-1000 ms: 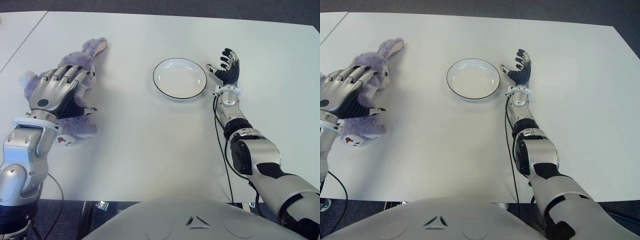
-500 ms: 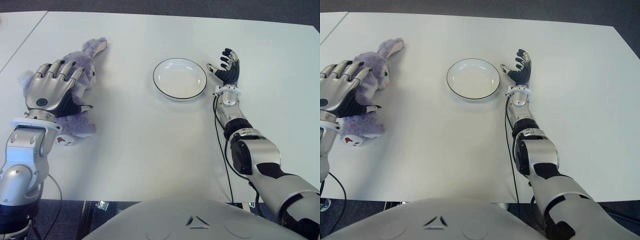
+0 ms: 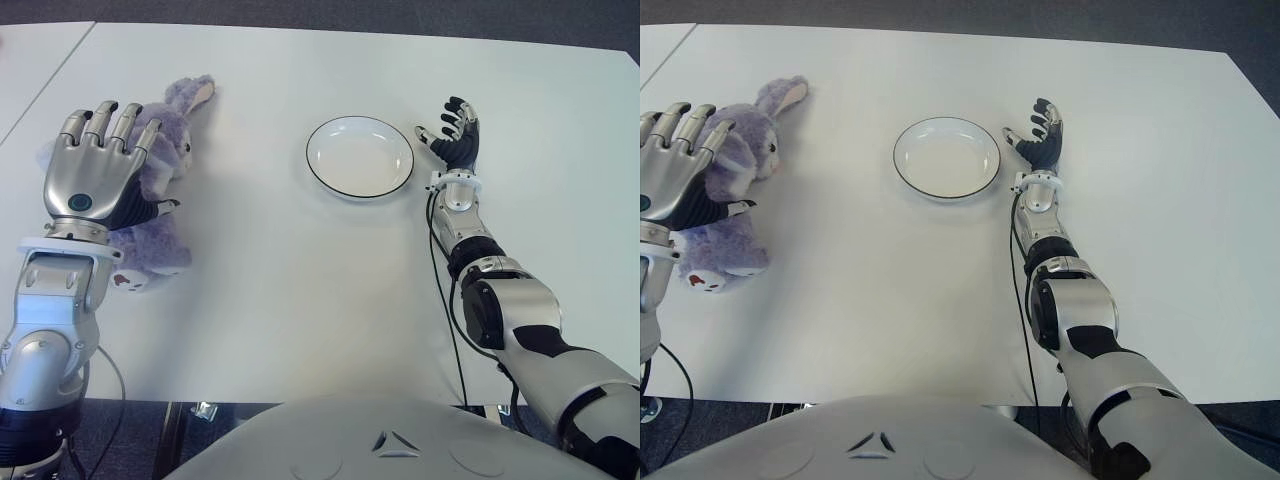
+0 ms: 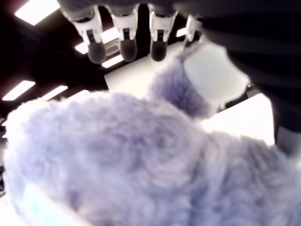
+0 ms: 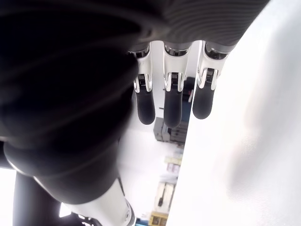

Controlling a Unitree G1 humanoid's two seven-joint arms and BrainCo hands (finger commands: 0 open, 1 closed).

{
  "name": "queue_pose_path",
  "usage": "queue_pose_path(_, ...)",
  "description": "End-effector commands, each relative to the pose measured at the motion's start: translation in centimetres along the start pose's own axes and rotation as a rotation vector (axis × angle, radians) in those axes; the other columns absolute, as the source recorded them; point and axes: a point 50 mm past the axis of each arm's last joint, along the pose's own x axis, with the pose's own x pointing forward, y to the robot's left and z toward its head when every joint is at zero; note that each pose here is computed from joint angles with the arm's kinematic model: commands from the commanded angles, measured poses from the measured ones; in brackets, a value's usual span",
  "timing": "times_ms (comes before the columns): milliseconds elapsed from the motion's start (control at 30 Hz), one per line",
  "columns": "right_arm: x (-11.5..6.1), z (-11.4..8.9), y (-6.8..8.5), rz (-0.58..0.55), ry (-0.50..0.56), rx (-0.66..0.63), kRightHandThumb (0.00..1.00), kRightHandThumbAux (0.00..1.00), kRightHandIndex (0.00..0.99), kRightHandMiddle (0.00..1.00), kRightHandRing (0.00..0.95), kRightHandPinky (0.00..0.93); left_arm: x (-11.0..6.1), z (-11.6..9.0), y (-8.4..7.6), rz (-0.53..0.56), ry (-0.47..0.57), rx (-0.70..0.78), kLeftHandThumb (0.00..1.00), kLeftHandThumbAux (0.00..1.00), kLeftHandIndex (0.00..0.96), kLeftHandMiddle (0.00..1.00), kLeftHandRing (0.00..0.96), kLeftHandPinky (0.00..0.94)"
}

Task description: Put the doll into the plate.

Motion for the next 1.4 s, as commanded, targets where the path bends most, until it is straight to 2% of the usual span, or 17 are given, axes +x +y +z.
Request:
queue_pose_path(33, -11.4, -12.6, -1.9, 0.060, 0.524, -0.174, 0.233, 0.941, 0.177, 0.216, 0.216, 0.232, -0.4, 0.8, 1.2, 0.185, -0.012, 0.036, 0.048, 0.557, 0.001, 0.000, 0.000, 0.000)
queue_pose_path(300, -11.4, -12.6, -1.7, 0.063, 0.519, -0.179, 0.250, 0.950, 0.183, 0.226, 0.225, 0.235, -0.5, 0.7, 1.3, 0.262, -0.009, 0.038, 0.108, 0.543, 0.001, 0.000, 0.000, 0.000)
queue_pose_path(600, -11.5, -12.6, -1.6, 0.065, 0.514, -0.179, 0.288, 0.952, 0.187, 0.235, 0.233, 0.244, -0.5, 0.4, 1.5, 0.286, -0.013, 0.037, 0.138, 0.527, 0.003, 0.000, 0.000, 0.000)
queue_pose_path(800, -11.5, -12.6, -1.6, 0.062, 0.514, -0.174, 0.295, 0.952, 0.188, 0.233, 0.231, 0.243, -0.3, 0.7, 1.0, 0.259, -0.018, -0.013, 0.163, 0.528, 0.011, 0.000, 0.000, 0.000)
queue_pose_path(933, -11.5, -12.6, -1.6, 0.056, 0.519, -0.165, 0.300, 0.950, 0.188, 0.232, 0.229, 0.237, -0.3, 1.0, -0.4, 0.221, -0.008, -0.046, 0.175, 0.534, 0.014, 0.000, 0.000, 0.000)
queue_pose_path(1200, -11.6, -12.6, -1.6, 0.058, 0.519, -0.166, 0.304, 0.951, 0.185, 0.227, 0.222, 0.230, -0.1, 1.3, -0.8, 0.136, 0.007, -0.101, 0.156, 0.539, 0.022, 0.000, 0.000, 0.000)
queue_pose_path(1267, -11.6, -12.6, -1.6, 0.059, 0.519, -0.163, 0.305, 0.956, 0.185, 0.227, 0.221, 0.228, 0.8, 1.7, -2.5, 0.075, 0.020, -0.140, 0.137, 0.542, 0.023, 0.000, 0.000, 0.000)
queue_pose_path(1400, -11.6, -12.6, -1.6, 0.057, 0.519, -0.160, 0.336, 0.966, 0.185, 0.229, 0.220, 0.226, 1.6, 1.6, -5.0, 0.018, 0.039, -0.183, 0.054, 0.561, 0.024, 0.000, 0.000, 0.000)
